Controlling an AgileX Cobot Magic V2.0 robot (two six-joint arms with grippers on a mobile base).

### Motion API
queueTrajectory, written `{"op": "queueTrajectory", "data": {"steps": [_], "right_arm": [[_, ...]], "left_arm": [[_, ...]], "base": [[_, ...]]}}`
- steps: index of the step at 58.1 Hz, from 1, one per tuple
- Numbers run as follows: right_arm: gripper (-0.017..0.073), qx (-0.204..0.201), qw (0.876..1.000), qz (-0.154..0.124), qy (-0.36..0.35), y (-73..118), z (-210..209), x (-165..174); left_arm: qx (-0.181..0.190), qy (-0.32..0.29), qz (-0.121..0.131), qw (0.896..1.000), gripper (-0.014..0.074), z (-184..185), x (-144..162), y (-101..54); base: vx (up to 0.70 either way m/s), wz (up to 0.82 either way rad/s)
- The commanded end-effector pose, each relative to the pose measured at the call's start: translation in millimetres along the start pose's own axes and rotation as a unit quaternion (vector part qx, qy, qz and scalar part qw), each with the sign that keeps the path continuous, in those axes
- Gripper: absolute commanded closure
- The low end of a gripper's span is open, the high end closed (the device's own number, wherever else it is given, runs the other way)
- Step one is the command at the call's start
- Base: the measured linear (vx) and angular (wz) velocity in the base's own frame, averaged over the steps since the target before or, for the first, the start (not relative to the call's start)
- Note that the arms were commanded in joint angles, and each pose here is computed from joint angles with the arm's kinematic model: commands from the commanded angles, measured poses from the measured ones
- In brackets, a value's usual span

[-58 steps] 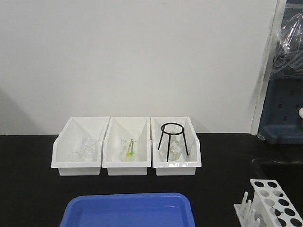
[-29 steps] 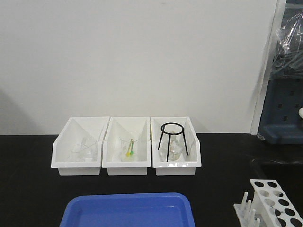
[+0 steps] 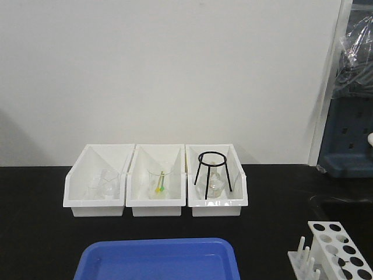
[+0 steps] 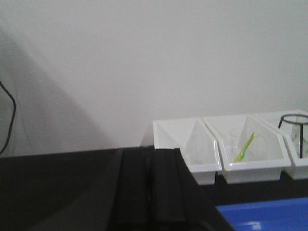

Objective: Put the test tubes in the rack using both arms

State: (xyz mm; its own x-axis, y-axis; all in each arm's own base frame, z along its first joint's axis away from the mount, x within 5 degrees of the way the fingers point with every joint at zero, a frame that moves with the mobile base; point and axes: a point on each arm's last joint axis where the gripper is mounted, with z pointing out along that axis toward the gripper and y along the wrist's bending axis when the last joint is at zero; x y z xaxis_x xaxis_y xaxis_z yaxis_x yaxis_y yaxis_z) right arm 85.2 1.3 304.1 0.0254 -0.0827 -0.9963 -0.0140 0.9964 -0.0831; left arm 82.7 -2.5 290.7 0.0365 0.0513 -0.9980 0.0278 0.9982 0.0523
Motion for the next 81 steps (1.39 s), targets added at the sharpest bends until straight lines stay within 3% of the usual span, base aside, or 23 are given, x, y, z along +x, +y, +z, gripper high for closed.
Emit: {"op": "queueTrajectory", "data": {"steps": [1, 8, 17, 20, 24, 29, 34, 50, 59, 67, 77, 81], "right_arm": [[0.0354, 0.0, 0.999, -0.006, -0.034, -0.6, 6.3, -14.1], [0.0237, -0.001, 1.0, -0.006, -0.019, -0.4, 12.2, -11.1], [0.017, -0.002, 1.0, -0.004, -0.012, -0.2, 14.7, -9.4], [0.0169, -0.002, 1.0, -0.004, -0.012, -0.2, 14.7, -9.4], [0.017, -0.002, 1.0, -0.004, -0.012, -0.2, 14.7, -9.4], [0.017, -0.002, 1.0, -0.004, -0.012, -0.2, 14.7, -9.4], [0.0171, -0.002, 1.0, -0.004, -0.012, -0.2, 14.7, -9.4], [0.0169, -0.002, 1.0, -0.004, -0.012, -0.2, 14.7, -9.4], [0.0169, -0.001, 1.0, -0.004, 0.007, -0.3, 14.7, -5.9], [0.0169, -0.001, 0.999, -0.004, 0.038, -0.4, 14.4, -0.3], [0.0169, -0.001, 0.999, -0.004, 0.04, -0.4, 14.4, 0.1], [0.0169, -0.001, 0.999, -0.004, 0.04, -0.4, 14.4, 0.1]], "left_arm": [[-0.002, -0.009, 0.0, 1.0, 0.0291, 7.4, -8.6, 0.7], [0.0, 0.022, 0.0, 1.0, 0.0139, 13.2, -2.7, 0.4], [0.001, 0.049, 0.002, 0.999, 0.0043, 18.0, 2.7, 0.1], [0.003, 0.065, 0.024, 0.998, 0.0034, 20.4, 5.9, 0.1], [0.008, 0.097, 0.082, 0.992, 0.0032, 25.0, 12.4, 0.4], [0.016, 0.125, 0.138, 0.982, 0.0032, 32.7, 19.0, 0.6], [0.023, 0.135, 0.155, 0.978, 0.0032, 42.6, 23.2, -0.1], [0.037, 0.109, 0.152, 0.982, 0.0032, 82.8, 34.8, -4.2], [0.05, 0.129, 0.148, 0.979, 0.0032, 106.9, 55.3, -6.8], [0.056, 0.122, 0.162, 0.978, 0.0032, 124.8, 69.0, -8.5], [-0.003, 0.092, 0.141, 0.986, 0.0032, 140.6, 78.6, -0.1], [-0.013, 0.098, 0.145, 0.984, 0.0032, 144.3, 85.0, 1.6]], "base": [[0.0, 0.0], [0.0, 0.0], [0.0, 0.0], [0.0, 0.0], [0.0, 0.0], [0.0, 0.0], [0.0, 0.0], [0.0, 0.0], [0.0, 0.0], [0.0, 0.0], [0.0, 0.0], [0.0, 0.0]]}}
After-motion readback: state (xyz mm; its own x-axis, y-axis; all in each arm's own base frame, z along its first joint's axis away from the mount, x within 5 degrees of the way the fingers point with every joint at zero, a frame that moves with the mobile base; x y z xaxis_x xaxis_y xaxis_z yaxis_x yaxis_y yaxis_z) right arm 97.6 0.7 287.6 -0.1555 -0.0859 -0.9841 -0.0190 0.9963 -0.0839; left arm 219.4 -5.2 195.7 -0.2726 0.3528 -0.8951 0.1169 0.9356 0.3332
